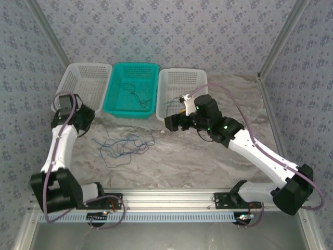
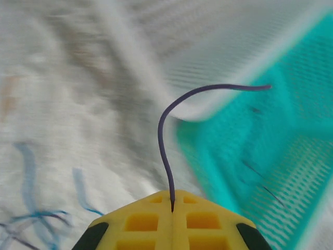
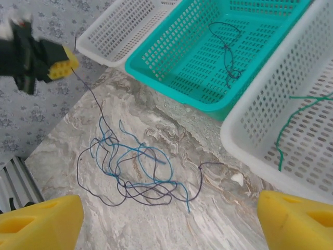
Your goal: Untangle the cables
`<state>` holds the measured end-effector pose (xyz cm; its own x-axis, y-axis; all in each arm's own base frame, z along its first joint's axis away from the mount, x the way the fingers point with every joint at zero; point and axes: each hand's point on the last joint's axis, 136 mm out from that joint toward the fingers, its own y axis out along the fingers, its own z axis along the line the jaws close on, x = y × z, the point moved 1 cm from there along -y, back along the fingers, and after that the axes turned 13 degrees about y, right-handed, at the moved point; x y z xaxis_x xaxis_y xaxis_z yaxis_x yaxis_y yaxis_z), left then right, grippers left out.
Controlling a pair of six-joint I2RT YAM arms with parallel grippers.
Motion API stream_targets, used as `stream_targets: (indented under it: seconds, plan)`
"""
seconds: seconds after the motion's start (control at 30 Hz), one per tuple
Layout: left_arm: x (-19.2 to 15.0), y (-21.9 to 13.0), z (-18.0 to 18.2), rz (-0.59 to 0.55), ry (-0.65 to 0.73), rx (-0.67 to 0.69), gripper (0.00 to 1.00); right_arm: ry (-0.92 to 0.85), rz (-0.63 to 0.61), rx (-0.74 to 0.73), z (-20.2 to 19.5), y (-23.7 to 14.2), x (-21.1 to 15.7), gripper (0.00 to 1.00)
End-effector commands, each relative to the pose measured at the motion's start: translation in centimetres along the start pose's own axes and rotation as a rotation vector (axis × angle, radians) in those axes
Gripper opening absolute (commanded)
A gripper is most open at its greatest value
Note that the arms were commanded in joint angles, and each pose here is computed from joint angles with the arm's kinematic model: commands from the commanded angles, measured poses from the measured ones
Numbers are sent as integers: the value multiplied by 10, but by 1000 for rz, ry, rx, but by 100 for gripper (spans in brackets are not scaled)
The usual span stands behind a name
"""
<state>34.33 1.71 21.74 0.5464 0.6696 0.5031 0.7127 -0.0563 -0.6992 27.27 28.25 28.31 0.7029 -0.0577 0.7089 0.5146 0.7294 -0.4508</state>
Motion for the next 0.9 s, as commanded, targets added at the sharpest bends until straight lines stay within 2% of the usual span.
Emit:
stream_targets:
  seconds: [0.0, 0.13, 0.33, 0.43, 0.57, 0.7, 0.77, 0.87]
  plan:
    - [-17, -39, -53, 24, 229, -137, 0, -102, -54, 138, 28, 17, 11, 90]
    - [-35, -70, -106, 16, 396, -280, 0, -209, -92, 310, 67, 38, 18, 92]
    - [-47, -91, -152, 40, 492, -395, 0, -315, -195, 453, 102, 90, 13, 94]
    - [-49, -97, -162, 55, 510, -408, 0, -343, -220, 461, 108, 124, 2, 94]
    - [-45, -114, -179, 36, 521, -449, 0, -372, -280, 404, 114, 169, 11, 93]
    - [-25, -142, -193, -31, 494, -477, 0, -344, -279, 379, 104, 204, 6, 75]
    - [-8, -165, -197, -106, 498, -477, 0, -325, -240, 380, 97, 216, -7, 61]
    - [20, -200, -202, -234, 513, -465, 0, -305, -178, 340, 82, 227, -36, 51]
